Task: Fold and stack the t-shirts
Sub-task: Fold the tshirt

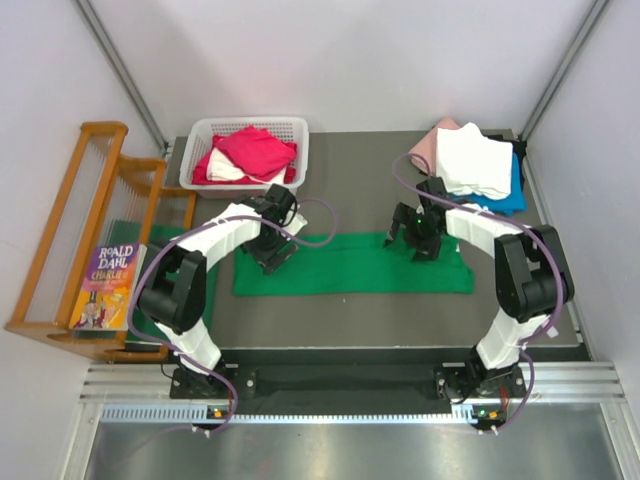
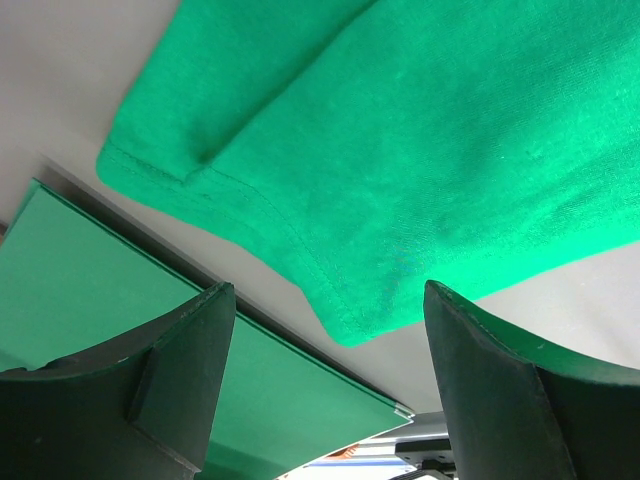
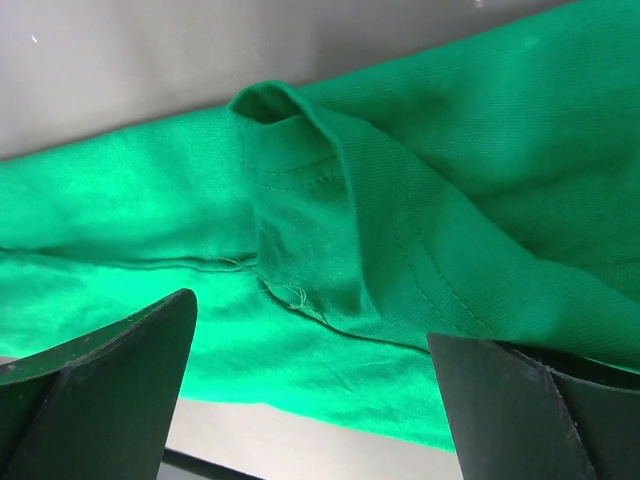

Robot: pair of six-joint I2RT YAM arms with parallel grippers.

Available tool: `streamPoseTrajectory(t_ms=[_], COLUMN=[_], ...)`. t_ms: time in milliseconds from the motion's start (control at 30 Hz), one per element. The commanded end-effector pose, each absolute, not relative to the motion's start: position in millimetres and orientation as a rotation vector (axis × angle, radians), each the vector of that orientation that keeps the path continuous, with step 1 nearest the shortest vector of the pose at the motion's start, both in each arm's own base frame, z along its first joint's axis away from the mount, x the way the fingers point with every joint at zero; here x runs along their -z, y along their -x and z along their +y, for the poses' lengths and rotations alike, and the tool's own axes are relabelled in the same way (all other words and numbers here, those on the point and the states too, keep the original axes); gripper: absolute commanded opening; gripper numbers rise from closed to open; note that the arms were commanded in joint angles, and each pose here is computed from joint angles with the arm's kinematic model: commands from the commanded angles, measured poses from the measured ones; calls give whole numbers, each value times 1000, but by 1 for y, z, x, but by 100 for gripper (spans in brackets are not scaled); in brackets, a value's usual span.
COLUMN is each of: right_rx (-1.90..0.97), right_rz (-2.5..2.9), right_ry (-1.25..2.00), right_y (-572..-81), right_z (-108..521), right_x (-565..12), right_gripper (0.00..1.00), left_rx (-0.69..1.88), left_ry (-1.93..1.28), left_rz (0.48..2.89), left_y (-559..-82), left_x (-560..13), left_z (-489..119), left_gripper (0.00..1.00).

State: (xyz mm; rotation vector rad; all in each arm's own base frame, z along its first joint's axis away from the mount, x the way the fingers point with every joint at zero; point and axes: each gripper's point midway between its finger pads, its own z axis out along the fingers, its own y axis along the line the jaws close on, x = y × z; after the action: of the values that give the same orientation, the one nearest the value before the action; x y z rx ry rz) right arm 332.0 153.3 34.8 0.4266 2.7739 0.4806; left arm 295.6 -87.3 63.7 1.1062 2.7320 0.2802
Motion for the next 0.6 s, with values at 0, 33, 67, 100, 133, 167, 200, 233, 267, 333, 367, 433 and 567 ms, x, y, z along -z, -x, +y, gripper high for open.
streamPoseTrajectory(t_ms=[0,33,67,100,133,167,200,233,267,333,367,433,567], right_rx=[-237,-206,-202,-197,-196,-194,-190,-189,-202,-205,-252,-277,-345], right_rz=[2692,2669,2645,2631,2624,2623,2608,2610,2622,2617,2621,2630,2598], right_ry=[-535,-556,-556,-580,-587,-590,-610,-615,-611,-599,-579,-536,-431], right_y=[-342,-345,-348,-352,-355,-357,-363,-364,-364,-367,-366,-363,-357], right_z=[95,87,82,74,70,67,60,57,58,59,67,78,101], right_x=[-23,-28,-36,-42,-46,-48,-52,-53,-51,-53,-56,-59,-82], right_gripper=[96,96,96,97,97,97,97,97,97,97,97,98,100], left_rx=[-271,-271,-271,-266,-264,-260,-256,-255,-253,-260,-265,-279,-267], left_ry=[-1090,-1089,-1088,-1087,-1086,-1087,-1088,-1088,-1089,-1091,-1091,-1095,-1088], left_rz=[2721,2723,2721,2723,2725,2726,2728,2727,2728,2725,2725,2725,2725], left_y=[-294,-293,-293,-292,-291,-290,-288,-287,-286,-285,-285,-285,-287], left_x=[-65,-65,-65,-65,-64,-64,-64,-64,-64,-64,-64,-62,-58], left_z=[-85,-85,-85,-84,-84,-84,-84,-83,-83,-82,-81,-79,-82], left_gripper=[80,80,80,80,80,80,80,80,80,80,80,80,80])
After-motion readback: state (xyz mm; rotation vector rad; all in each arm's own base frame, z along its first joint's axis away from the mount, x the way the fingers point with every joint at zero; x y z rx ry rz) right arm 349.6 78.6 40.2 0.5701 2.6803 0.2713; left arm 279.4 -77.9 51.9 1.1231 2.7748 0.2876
